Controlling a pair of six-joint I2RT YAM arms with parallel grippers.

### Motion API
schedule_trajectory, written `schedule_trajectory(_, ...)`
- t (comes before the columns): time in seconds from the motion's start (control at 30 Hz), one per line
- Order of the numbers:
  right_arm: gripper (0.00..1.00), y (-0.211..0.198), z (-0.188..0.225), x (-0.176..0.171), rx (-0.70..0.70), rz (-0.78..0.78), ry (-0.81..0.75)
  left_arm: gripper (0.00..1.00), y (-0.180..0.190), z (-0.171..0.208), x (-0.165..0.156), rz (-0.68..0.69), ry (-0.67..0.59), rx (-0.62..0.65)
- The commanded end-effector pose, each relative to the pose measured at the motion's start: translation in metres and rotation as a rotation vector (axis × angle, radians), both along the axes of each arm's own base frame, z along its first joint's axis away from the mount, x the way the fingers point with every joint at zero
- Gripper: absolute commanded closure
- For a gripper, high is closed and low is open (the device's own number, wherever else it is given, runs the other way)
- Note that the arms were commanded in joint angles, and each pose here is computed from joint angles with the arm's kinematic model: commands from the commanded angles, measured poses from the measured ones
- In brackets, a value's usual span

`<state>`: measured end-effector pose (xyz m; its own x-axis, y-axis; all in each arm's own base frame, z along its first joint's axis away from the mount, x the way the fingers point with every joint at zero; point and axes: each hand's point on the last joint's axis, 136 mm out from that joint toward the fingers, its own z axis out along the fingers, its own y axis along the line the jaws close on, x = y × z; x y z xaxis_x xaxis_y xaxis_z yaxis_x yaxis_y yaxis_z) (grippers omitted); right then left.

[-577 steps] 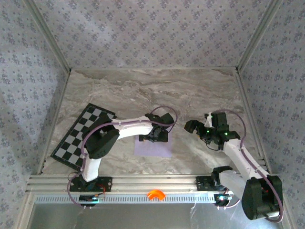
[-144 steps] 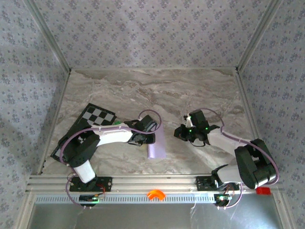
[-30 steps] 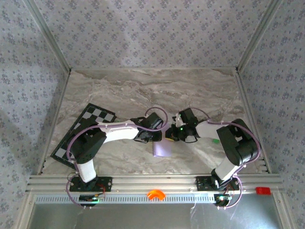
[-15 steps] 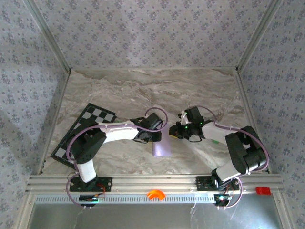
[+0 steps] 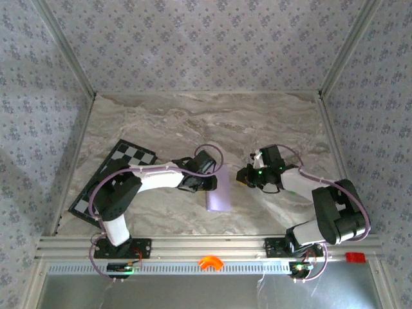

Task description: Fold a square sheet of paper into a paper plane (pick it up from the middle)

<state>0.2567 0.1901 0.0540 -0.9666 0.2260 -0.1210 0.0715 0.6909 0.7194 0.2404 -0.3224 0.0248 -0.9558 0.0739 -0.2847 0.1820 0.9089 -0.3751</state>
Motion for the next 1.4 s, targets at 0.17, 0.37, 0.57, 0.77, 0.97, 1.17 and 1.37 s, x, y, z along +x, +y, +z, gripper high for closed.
schedule_trajectory(0.17,0.84,-0.005,-0.005,-0.009,-0.007,0.0,0.022,0.62,0.025,-0.027,-0.011,-0.005,0.052,0.087)
schedule_trajectory(0.37,0.84,-0.005,-0.005,-0.009,-0.005,-0.006,0.017,0.62,0.029,-0.027,-0.009,0.01,0.051,0.086)
schedule_trajectory(0.57,0.84,-0.004,-0.006,-0.009,-0.003,-0.006,0.016,0.61,0.03,-0.03,-0.01,-0.003,0.055,0.096)
schedule_trajectory(0.77,0.84,-0.002,-0.008,-0.01,-0.006,0.0,0.016,0.6,0.033,-0.038,-0.012,-0.019,0.067,0.126)
schedule_trajectory(0.97,0.84,0.001,-0.01,-0.011,-0.008,0.006,0.019,0.59,0.033,-0.041,-0.011,-0.033,0.07,0.142)
schedule_trajectory(1.17,0.84,0.003,-0.011,-0.013,-0.011,0.012,0.021,0.58,0.034,-0.044,-0.011,-0.039,0.072,0.158)
schedule_trajectory(1.37,0.84,0.005,-0.013,-0.014,-0.014,0.02,0.025,0.57,0.034,-0.047,-0.011,-0.045,0.073,0.166)
